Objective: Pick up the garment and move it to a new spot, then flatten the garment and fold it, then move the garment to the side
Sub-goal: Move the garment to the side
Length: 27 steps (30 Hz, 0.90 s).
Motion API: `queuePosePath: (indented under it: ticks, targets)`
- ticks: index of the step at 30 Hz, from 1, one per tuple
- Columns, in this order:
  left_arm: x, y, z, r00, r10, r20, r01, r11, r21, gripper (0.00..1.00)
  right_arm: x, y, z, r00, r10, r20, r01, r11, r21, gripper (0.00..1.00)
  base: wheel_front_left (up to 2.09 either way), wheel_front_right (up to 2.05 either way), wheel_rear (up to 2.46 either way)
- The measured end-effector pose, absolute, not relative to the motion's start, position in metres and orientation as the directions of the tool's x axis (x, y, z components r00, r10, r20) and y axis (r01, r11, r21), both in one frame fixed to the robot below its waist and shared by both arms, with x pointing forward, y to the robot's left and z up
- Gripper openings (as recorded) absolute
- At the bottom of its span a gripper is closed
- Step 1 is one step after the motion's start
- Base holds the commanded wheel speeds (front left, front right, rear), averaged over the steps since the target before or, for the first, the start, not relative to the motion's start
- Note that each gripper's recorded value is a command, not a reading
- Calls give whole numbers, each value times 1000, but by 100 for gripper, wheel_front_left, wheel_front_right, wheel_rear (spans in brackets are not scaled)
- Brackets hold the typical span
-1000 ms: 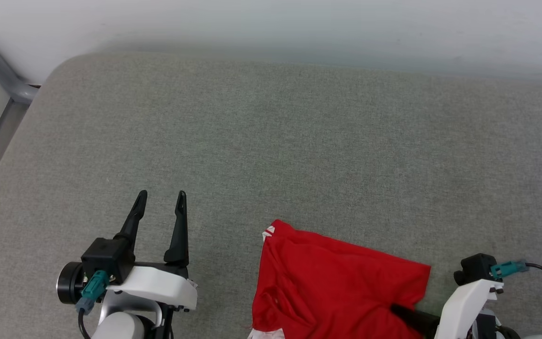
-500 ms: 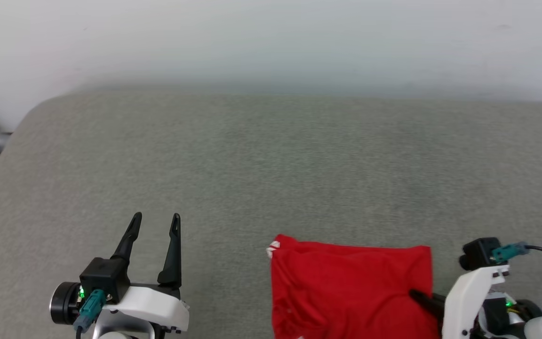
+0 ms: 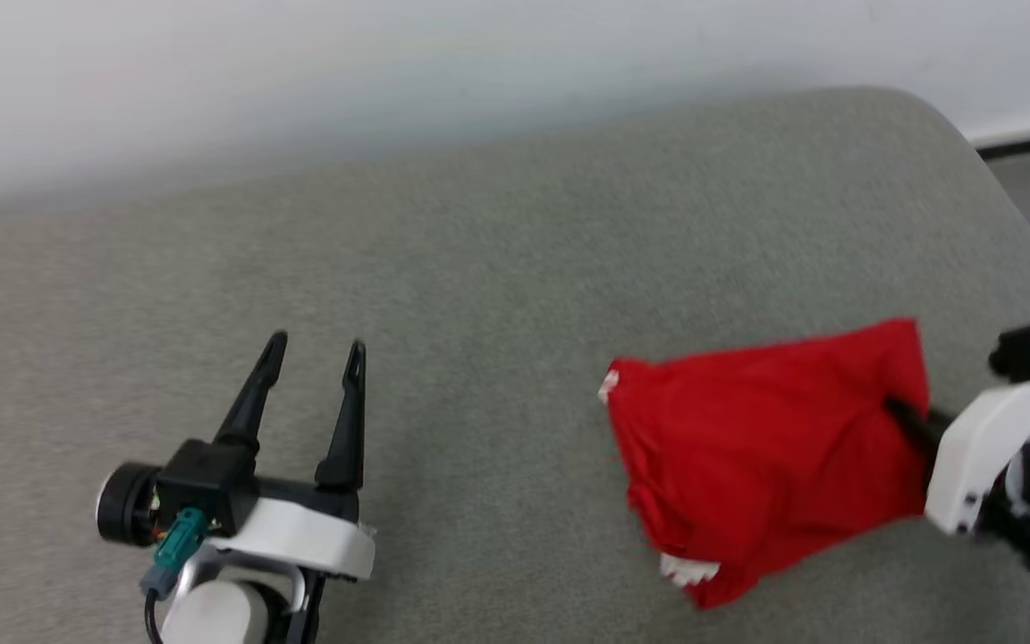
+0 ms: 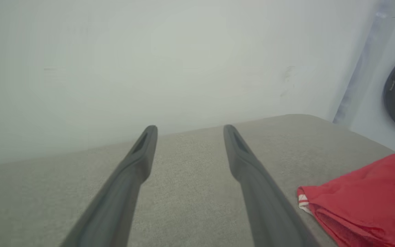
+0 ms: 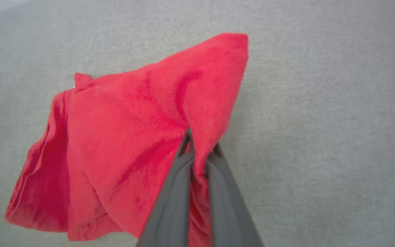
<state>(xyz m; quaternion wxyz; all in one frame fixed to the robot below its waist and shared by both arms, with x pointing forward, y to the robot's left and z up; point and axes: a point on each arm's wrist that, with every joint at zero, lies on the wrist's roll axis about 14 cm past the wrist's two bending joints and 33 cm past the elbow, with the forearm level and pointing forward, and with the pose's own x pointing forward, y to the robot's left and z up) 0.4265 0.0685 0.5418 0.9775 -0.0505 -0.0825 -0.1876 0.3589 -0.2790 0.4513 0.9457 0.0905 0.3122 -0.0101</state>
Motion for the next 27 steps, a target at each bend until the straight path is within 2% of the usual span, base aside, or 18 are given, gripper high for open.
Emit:
queuePosePath:
  ticks: [6,13,19,25,26,27]
  targets:
    - [462,27,528,865,-470,175,488,870,-72,100,389,-350,461,820,-162,-549,238,969,69,0,0,0,0]
    - [499,-2,498,815,-558,159,573,816,-76,100,406,-438,460,738,-397,-546,384,912,-145,0,0,0,0]
    - [521,-10,469,801,-582,139,596,798,-92,100,427,-480,452,685,-507,-523,413,862,-293,0,0,0,0]
    - [533,-2,444,813,-573,107,582,807,-103,100,449,-492,426,663,-536,-523,384,843,-377,0,0,0,0]
    - [534,1,440,817,-567,101,576,811,-103,100,451,-492,420,658,-537,-528,378,842,-385,22,0,0,0]
    - [534,4,436,822,-563,91,570,815,-104,100,453,-492,415,657,-539,-527,372,840,-395,31,0,0,0]
